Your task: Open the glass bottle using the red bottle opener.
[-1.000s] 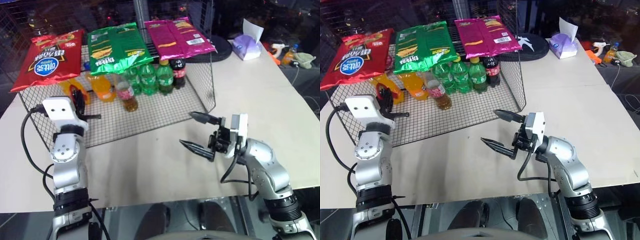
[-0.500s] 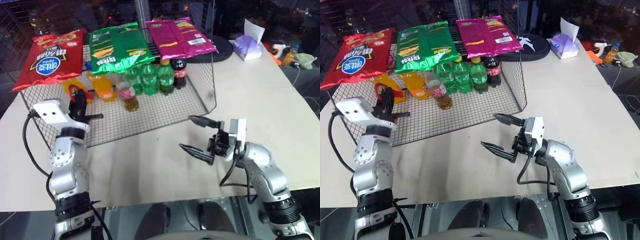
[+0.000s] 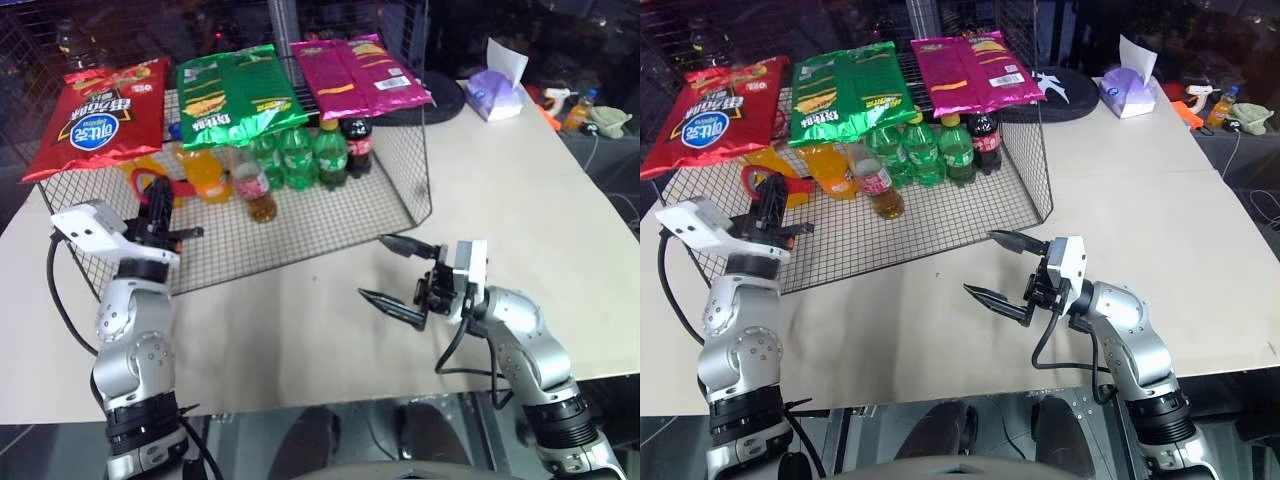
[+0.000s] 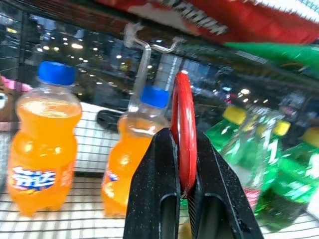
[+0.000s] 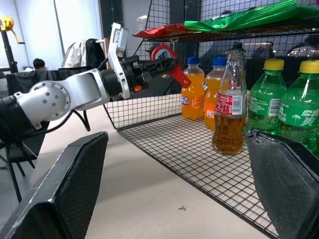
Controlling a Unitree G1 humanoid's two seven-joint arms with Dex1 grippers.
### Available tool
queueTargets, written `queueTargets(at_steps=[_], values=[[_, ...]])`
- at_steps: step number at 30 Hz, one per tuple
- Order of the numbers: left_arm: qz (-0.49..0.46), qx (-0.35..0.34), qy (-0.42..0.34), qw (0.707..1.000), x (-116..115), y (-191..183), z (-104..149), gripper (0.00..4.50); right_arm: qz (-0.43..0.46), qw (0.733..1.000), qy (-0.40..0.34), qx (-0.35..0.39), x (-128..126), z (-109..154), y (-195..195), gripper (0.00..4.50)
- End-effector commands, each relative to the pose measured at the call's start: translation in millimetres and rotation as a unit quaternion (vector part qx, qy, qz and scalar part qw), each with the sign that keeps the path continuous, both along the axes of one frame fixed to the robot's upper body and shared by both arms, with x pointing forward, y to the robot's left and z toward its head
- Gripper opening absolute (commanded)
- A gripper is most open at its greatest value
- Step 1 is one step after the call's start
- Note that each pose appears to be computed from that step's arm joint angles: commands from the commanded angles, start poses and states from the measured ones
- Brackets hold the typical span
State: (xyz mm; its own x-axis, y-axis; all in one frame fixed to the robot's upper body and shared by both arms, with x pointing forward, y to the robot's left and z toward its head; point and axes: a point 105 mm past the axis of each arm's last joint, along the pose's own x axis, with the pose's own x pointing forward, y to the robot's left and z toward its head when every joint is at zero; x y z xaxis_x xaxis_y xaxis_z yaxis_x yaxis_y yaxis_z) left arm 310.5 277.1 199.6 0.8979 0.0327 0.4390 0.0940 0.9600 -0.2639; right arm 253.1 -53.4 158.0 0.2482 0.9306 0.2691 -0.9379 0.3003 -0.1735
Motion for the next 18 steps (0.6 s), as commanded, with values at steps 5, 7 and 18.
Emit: queueTargets(at_steps=[5,7,18], values=[[-0.05,-0.005,-0.012,0.999,-7.2,-7.7,9.1,0.02,-0.007,1.0,-0.014,0.008,-1.2,4.6,0.7,4.5],[-0.089,-0.003,-0.002,0.996,-8.6,-19.6,3.9,0.02,-0.013,1.0,-0.012,0.004,0.3,3.9,1.2,4.5],[-0.381,-0.039,0.089,0.92,-31.4,-95.3,-25.8,0.02,-0.089,0.992,0.086,-0.016,27.8,1.3,7.8,4.5]])
